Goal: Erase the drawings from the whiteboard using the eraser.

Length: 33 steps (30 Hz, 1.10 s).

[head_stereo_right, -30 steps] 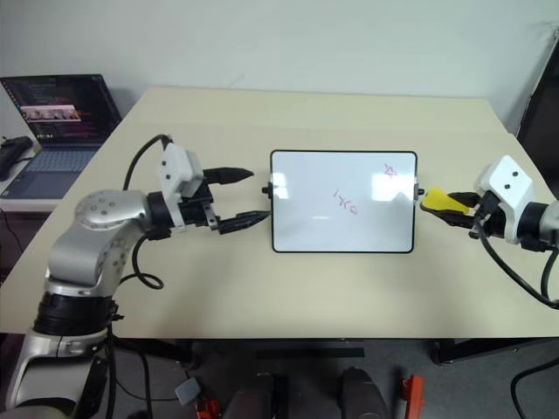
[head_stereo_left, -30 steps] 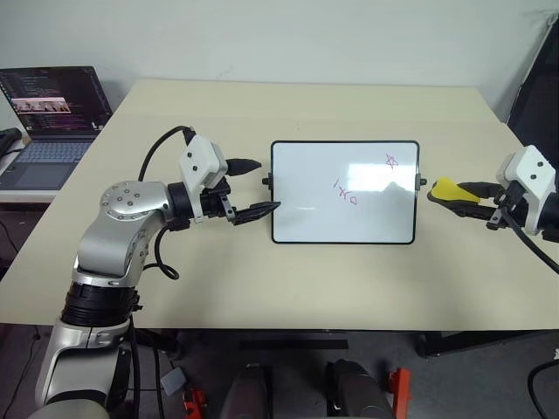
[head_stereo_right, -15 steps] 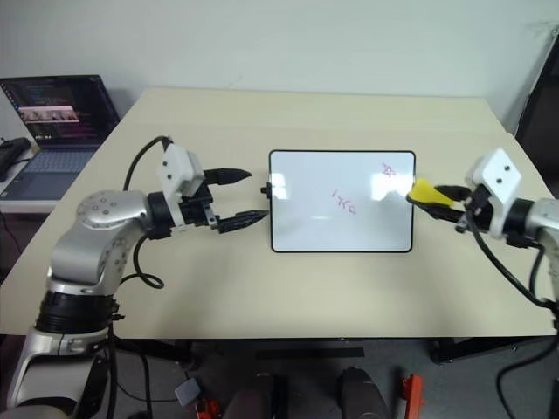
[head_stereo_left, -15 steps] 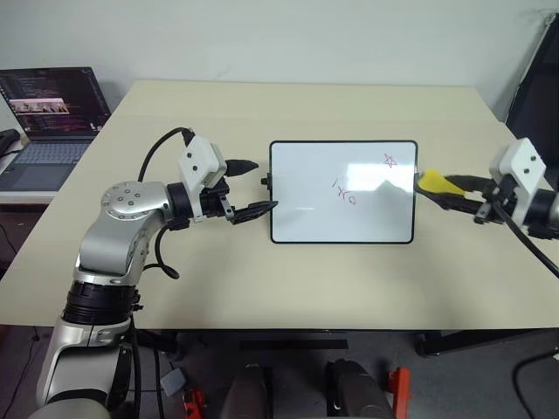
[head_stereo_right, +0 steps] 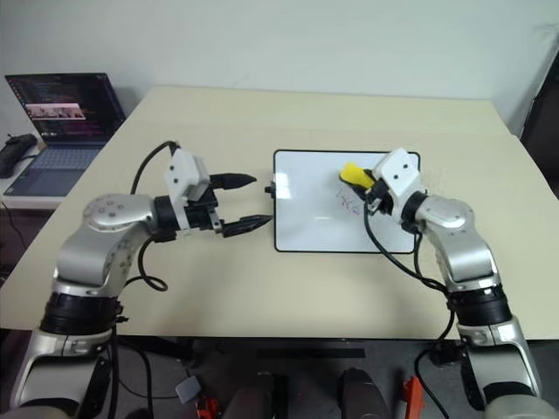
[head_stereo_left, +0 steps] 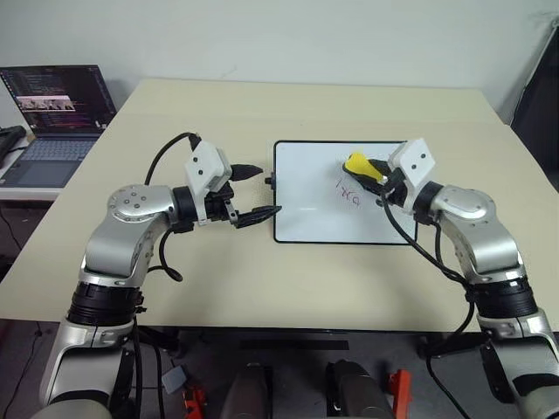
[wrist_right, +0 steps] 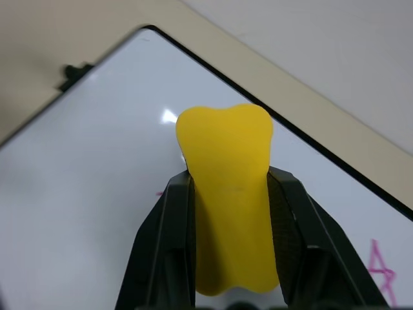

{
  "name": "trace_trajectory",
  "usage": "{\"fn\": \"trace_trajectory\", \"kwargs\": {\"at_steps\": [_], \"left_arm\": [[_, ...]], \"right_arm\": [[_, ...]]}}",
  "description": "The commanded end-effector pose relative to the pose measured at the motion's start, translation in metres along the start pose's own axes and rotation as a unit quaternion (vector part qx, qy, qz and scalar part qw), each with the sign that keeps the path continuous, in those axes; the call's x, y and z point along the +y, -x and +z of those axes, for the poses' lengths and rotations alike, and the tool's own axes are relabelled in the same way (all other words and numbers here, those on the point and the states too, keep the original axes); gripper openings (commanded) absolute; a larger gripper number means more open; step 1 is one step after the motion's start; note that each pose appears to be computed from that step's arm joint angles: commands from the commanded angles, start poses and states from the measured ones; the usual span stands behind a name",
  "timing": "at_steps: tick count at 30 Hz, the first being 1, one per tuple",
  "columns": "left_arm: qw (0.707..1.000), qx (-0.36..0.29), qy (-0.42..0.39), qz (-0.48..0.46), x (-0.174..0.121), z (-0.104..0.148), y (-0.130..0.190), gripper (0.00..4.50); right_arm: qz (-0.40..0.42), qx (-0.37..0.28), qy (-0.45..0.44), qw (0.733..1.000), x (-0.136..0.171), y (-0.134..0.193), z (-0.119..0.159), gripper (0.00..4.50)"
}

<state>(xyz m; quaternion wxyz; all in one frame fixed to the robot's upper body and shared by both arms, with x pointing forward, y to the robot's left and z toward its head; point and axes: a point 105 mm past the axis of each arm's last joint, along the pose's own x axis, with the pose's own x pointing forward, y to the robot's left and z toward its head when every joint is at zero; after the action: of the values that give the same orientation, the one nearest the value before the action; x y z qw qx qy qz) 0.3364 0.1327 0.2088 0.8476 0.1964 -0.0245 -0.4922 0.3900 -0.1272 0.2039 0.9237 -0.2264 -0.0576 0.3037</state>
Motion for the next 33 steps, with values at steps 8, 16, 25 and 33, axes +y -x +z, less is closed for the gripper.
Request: {"fn": "trace_trajectory", "kwargs": {"at_steps": [8, 16, 25, 33], "left_arm": [[1.0, -0.014, -0.02, 0.0, -0.004, 0.011, 0.003, 4.5], [1.0, -0.013, -0.021, 0.003, -0.004, 0.012, 0.005, 4.5], [1.0, -0.016, -0.021, 0.0, -0.003, 0.013, 0.001, 4.5], [0.999, -0.023, -0.027, -0.007, -0.002, 0.019, -0.003, 4.5]], "right_arm": [[0.055, 0.086, 0.042, 0.994, 0.038, -0.022, -0.039, 1.14], [0.162, 0.129, 0.05, 0.977, 0.079, -0.006, -0.058, 1.14], [-0.023, 0.139, 0.08, 0.987, 0.0, -0.011, -0.059, 1.14], [0.01, 0.122, 0.081, 0.989, 0.018, -0.008, -0.058, 1.14]]}}
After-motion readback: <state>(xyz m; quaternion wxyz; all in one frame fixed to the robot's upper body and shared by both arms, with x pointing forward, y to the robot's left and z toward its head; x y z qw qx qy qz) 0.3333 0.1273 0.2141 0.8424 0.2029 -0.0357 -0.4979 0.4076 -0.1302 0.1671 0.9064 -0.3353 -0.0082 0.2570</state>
